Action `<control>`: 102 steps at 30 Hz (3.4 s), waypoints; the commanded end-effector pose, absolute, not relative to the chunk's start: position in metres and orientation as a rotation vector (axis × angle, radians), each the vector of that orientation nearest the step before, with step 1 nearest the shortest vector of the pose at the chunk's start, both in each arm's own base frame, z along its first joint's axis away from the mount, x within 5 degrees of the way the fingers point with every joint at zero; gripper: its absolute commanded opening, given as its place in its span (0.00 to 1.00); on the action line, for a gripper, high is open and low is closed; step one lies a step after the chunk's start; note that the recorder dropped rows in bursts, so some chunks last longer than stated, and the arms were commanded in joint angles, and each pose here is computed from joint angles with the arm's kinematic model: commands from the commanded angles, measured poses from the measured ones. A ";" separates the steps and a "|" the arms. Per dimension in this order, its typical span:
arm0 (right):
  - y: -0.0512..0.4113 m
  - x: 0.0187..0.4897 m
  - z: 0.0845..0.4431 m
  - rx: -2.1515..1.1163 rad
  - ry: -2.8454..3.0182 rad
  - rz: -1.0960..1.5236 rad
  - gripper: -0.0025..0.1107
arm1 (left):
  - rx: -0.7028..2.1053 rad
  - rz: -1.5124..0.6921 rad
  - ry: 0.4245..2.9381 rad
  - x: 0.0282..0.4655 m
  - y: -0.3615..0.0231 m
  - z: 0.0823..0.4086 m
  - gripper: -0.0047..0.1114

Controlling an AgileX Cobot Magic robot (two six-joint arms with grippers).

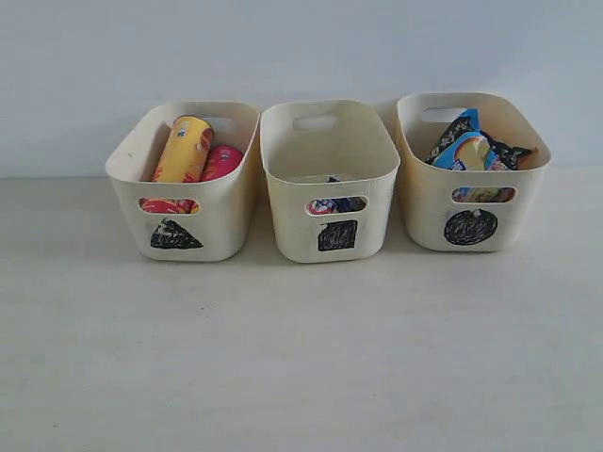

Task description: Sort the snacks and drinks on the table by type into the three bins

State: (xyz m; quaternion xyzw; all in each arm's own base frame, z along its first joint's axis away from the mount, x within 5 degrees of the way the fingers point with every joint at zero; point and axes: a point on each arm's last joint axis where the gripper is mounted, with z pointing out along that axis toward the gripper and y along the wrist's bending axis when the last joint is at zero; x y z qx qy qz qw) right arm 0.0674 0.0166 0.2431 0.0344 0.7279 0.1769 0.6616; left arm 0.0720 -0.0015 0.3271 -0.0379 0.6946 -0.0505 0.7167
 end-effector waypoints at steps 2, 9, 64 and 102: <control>0.017 0.068 0.242 0.072 1.649 0.396 0.02 | -0.120 -0.079 1.563 0.056 0.001 0.260 0.08; 0.017 0.067 0.242 0.071 1.647 0.396 0.02 | -0.138 -0.093 1.633 0.055 0.000 0.206 0.08; 0.013 0.055 0.194 -0.069 1.698 0.175 0.02 | -0.156 -0.129 1.762 0.055 -0.002 0.187 0.08; 0.007 0.054 0.184 -0.078 1.806 0.071 0.02 | -0.156 -0.129 1.762 0.055 -0.002 0.187 0.08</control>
